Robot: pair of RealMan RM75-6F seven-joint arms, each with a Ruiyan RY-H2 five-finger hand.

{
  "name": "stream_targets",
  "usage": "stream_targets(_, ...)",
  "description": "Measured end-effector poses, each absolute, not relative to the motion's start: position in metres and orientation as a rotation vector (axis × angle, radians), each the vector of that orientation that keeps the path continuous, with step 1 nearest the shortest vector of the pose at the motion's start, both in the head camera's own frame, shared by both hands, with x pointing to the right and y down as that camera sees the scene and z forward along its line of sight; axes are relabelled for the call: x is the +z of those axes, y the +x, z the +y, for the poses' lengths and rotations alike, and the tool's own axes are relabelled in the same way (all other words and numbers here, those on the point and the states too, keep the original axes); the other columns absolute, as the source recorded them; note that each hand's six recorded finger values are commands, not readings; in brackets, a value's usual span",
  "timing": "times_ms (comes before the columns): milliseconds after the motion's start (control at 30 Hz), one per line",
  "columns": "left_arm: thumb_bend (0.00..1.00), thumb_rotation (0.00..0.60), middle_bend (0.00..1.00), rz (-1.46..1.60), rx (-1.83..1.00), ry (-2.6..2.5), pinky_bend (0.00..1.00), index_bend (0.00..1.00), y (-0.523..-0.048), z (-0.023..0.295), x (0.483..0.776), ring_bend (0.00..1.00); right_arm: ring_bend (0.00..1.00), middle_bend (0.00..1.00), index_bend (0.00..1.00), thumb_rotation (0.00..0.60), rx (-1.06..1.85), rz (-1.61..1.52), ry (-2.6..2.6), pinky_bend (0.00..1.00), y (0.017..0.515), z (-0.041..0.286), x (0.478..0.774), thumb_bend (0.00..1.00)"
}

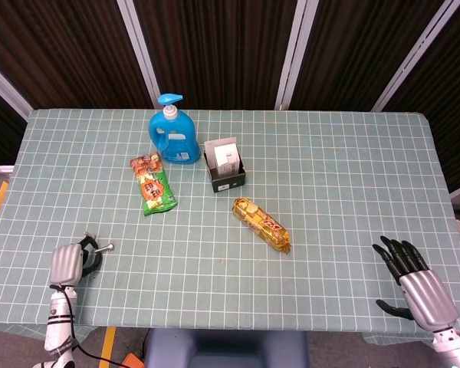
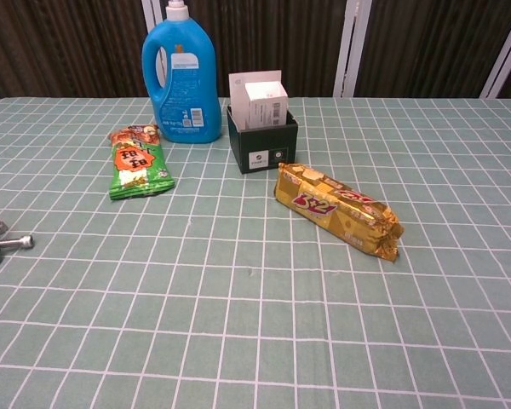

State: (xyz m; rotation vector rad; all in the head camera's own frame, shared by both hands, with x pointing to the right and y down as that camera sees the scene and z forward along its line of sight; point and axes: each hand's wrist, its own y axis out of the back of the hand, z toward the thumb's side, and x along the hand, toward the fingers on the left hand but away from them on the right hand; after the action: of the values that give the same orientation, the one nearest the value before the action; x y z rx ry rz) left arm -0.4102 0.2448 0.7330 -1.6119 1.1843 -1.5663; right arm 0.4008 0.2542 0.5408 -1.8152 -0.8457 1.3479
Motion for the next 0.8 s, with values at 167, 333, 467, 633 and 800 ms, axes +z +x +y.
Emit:
stream_targets(167,0.38,0.6,1.0,1.188,-1.539,-1.618,1.0,0.54,-0.409,0.243,0.724,1.0,0.0,0.0,0.0,0.6,1.348,-0.843,-1.817,0.0,0.4,0.254,0.541,0.15)
stream_targets(333,0.38,0.6,1.0,1.182,-1.51,-1.63,1.0,0.54,-0.405,0.242,0.716,1.0,0.0,0.0,0.0,0.6,1.348,-0.843,-1.817,0.0,0.4,0.255,0.541,0.15)
stream_targets(467,0.38,0.6,1.0,1.178,-1.481,-1.641,1.0,0.54,-0.4,0.24,0.708,1.0,0.0,0.0,0.0,0.6,1.347,-0.843,-1.817,0.0,0.4,0.255,0.541,0.15)
stream_targets(633,0.39,0.6,1.0,1.147,-1.468,-1.649,1.0,0.53,-0.394,0.238,0.701,1.0,0.0,0.0,0.0,0.6,1.347,-0.844,-1.817,0.0,0.401,0.254,0.541,0.15)
stream_targets(800,0.39,0.6,1.0,1.119,-1.489,-1.671,1.0,0.53,-0.391,0.236,0.702,1.0,0.0,0.0,0.0,0.6,1.349,-0.844,-1.817,0.0,0.401,0.254,0.541,0.15)
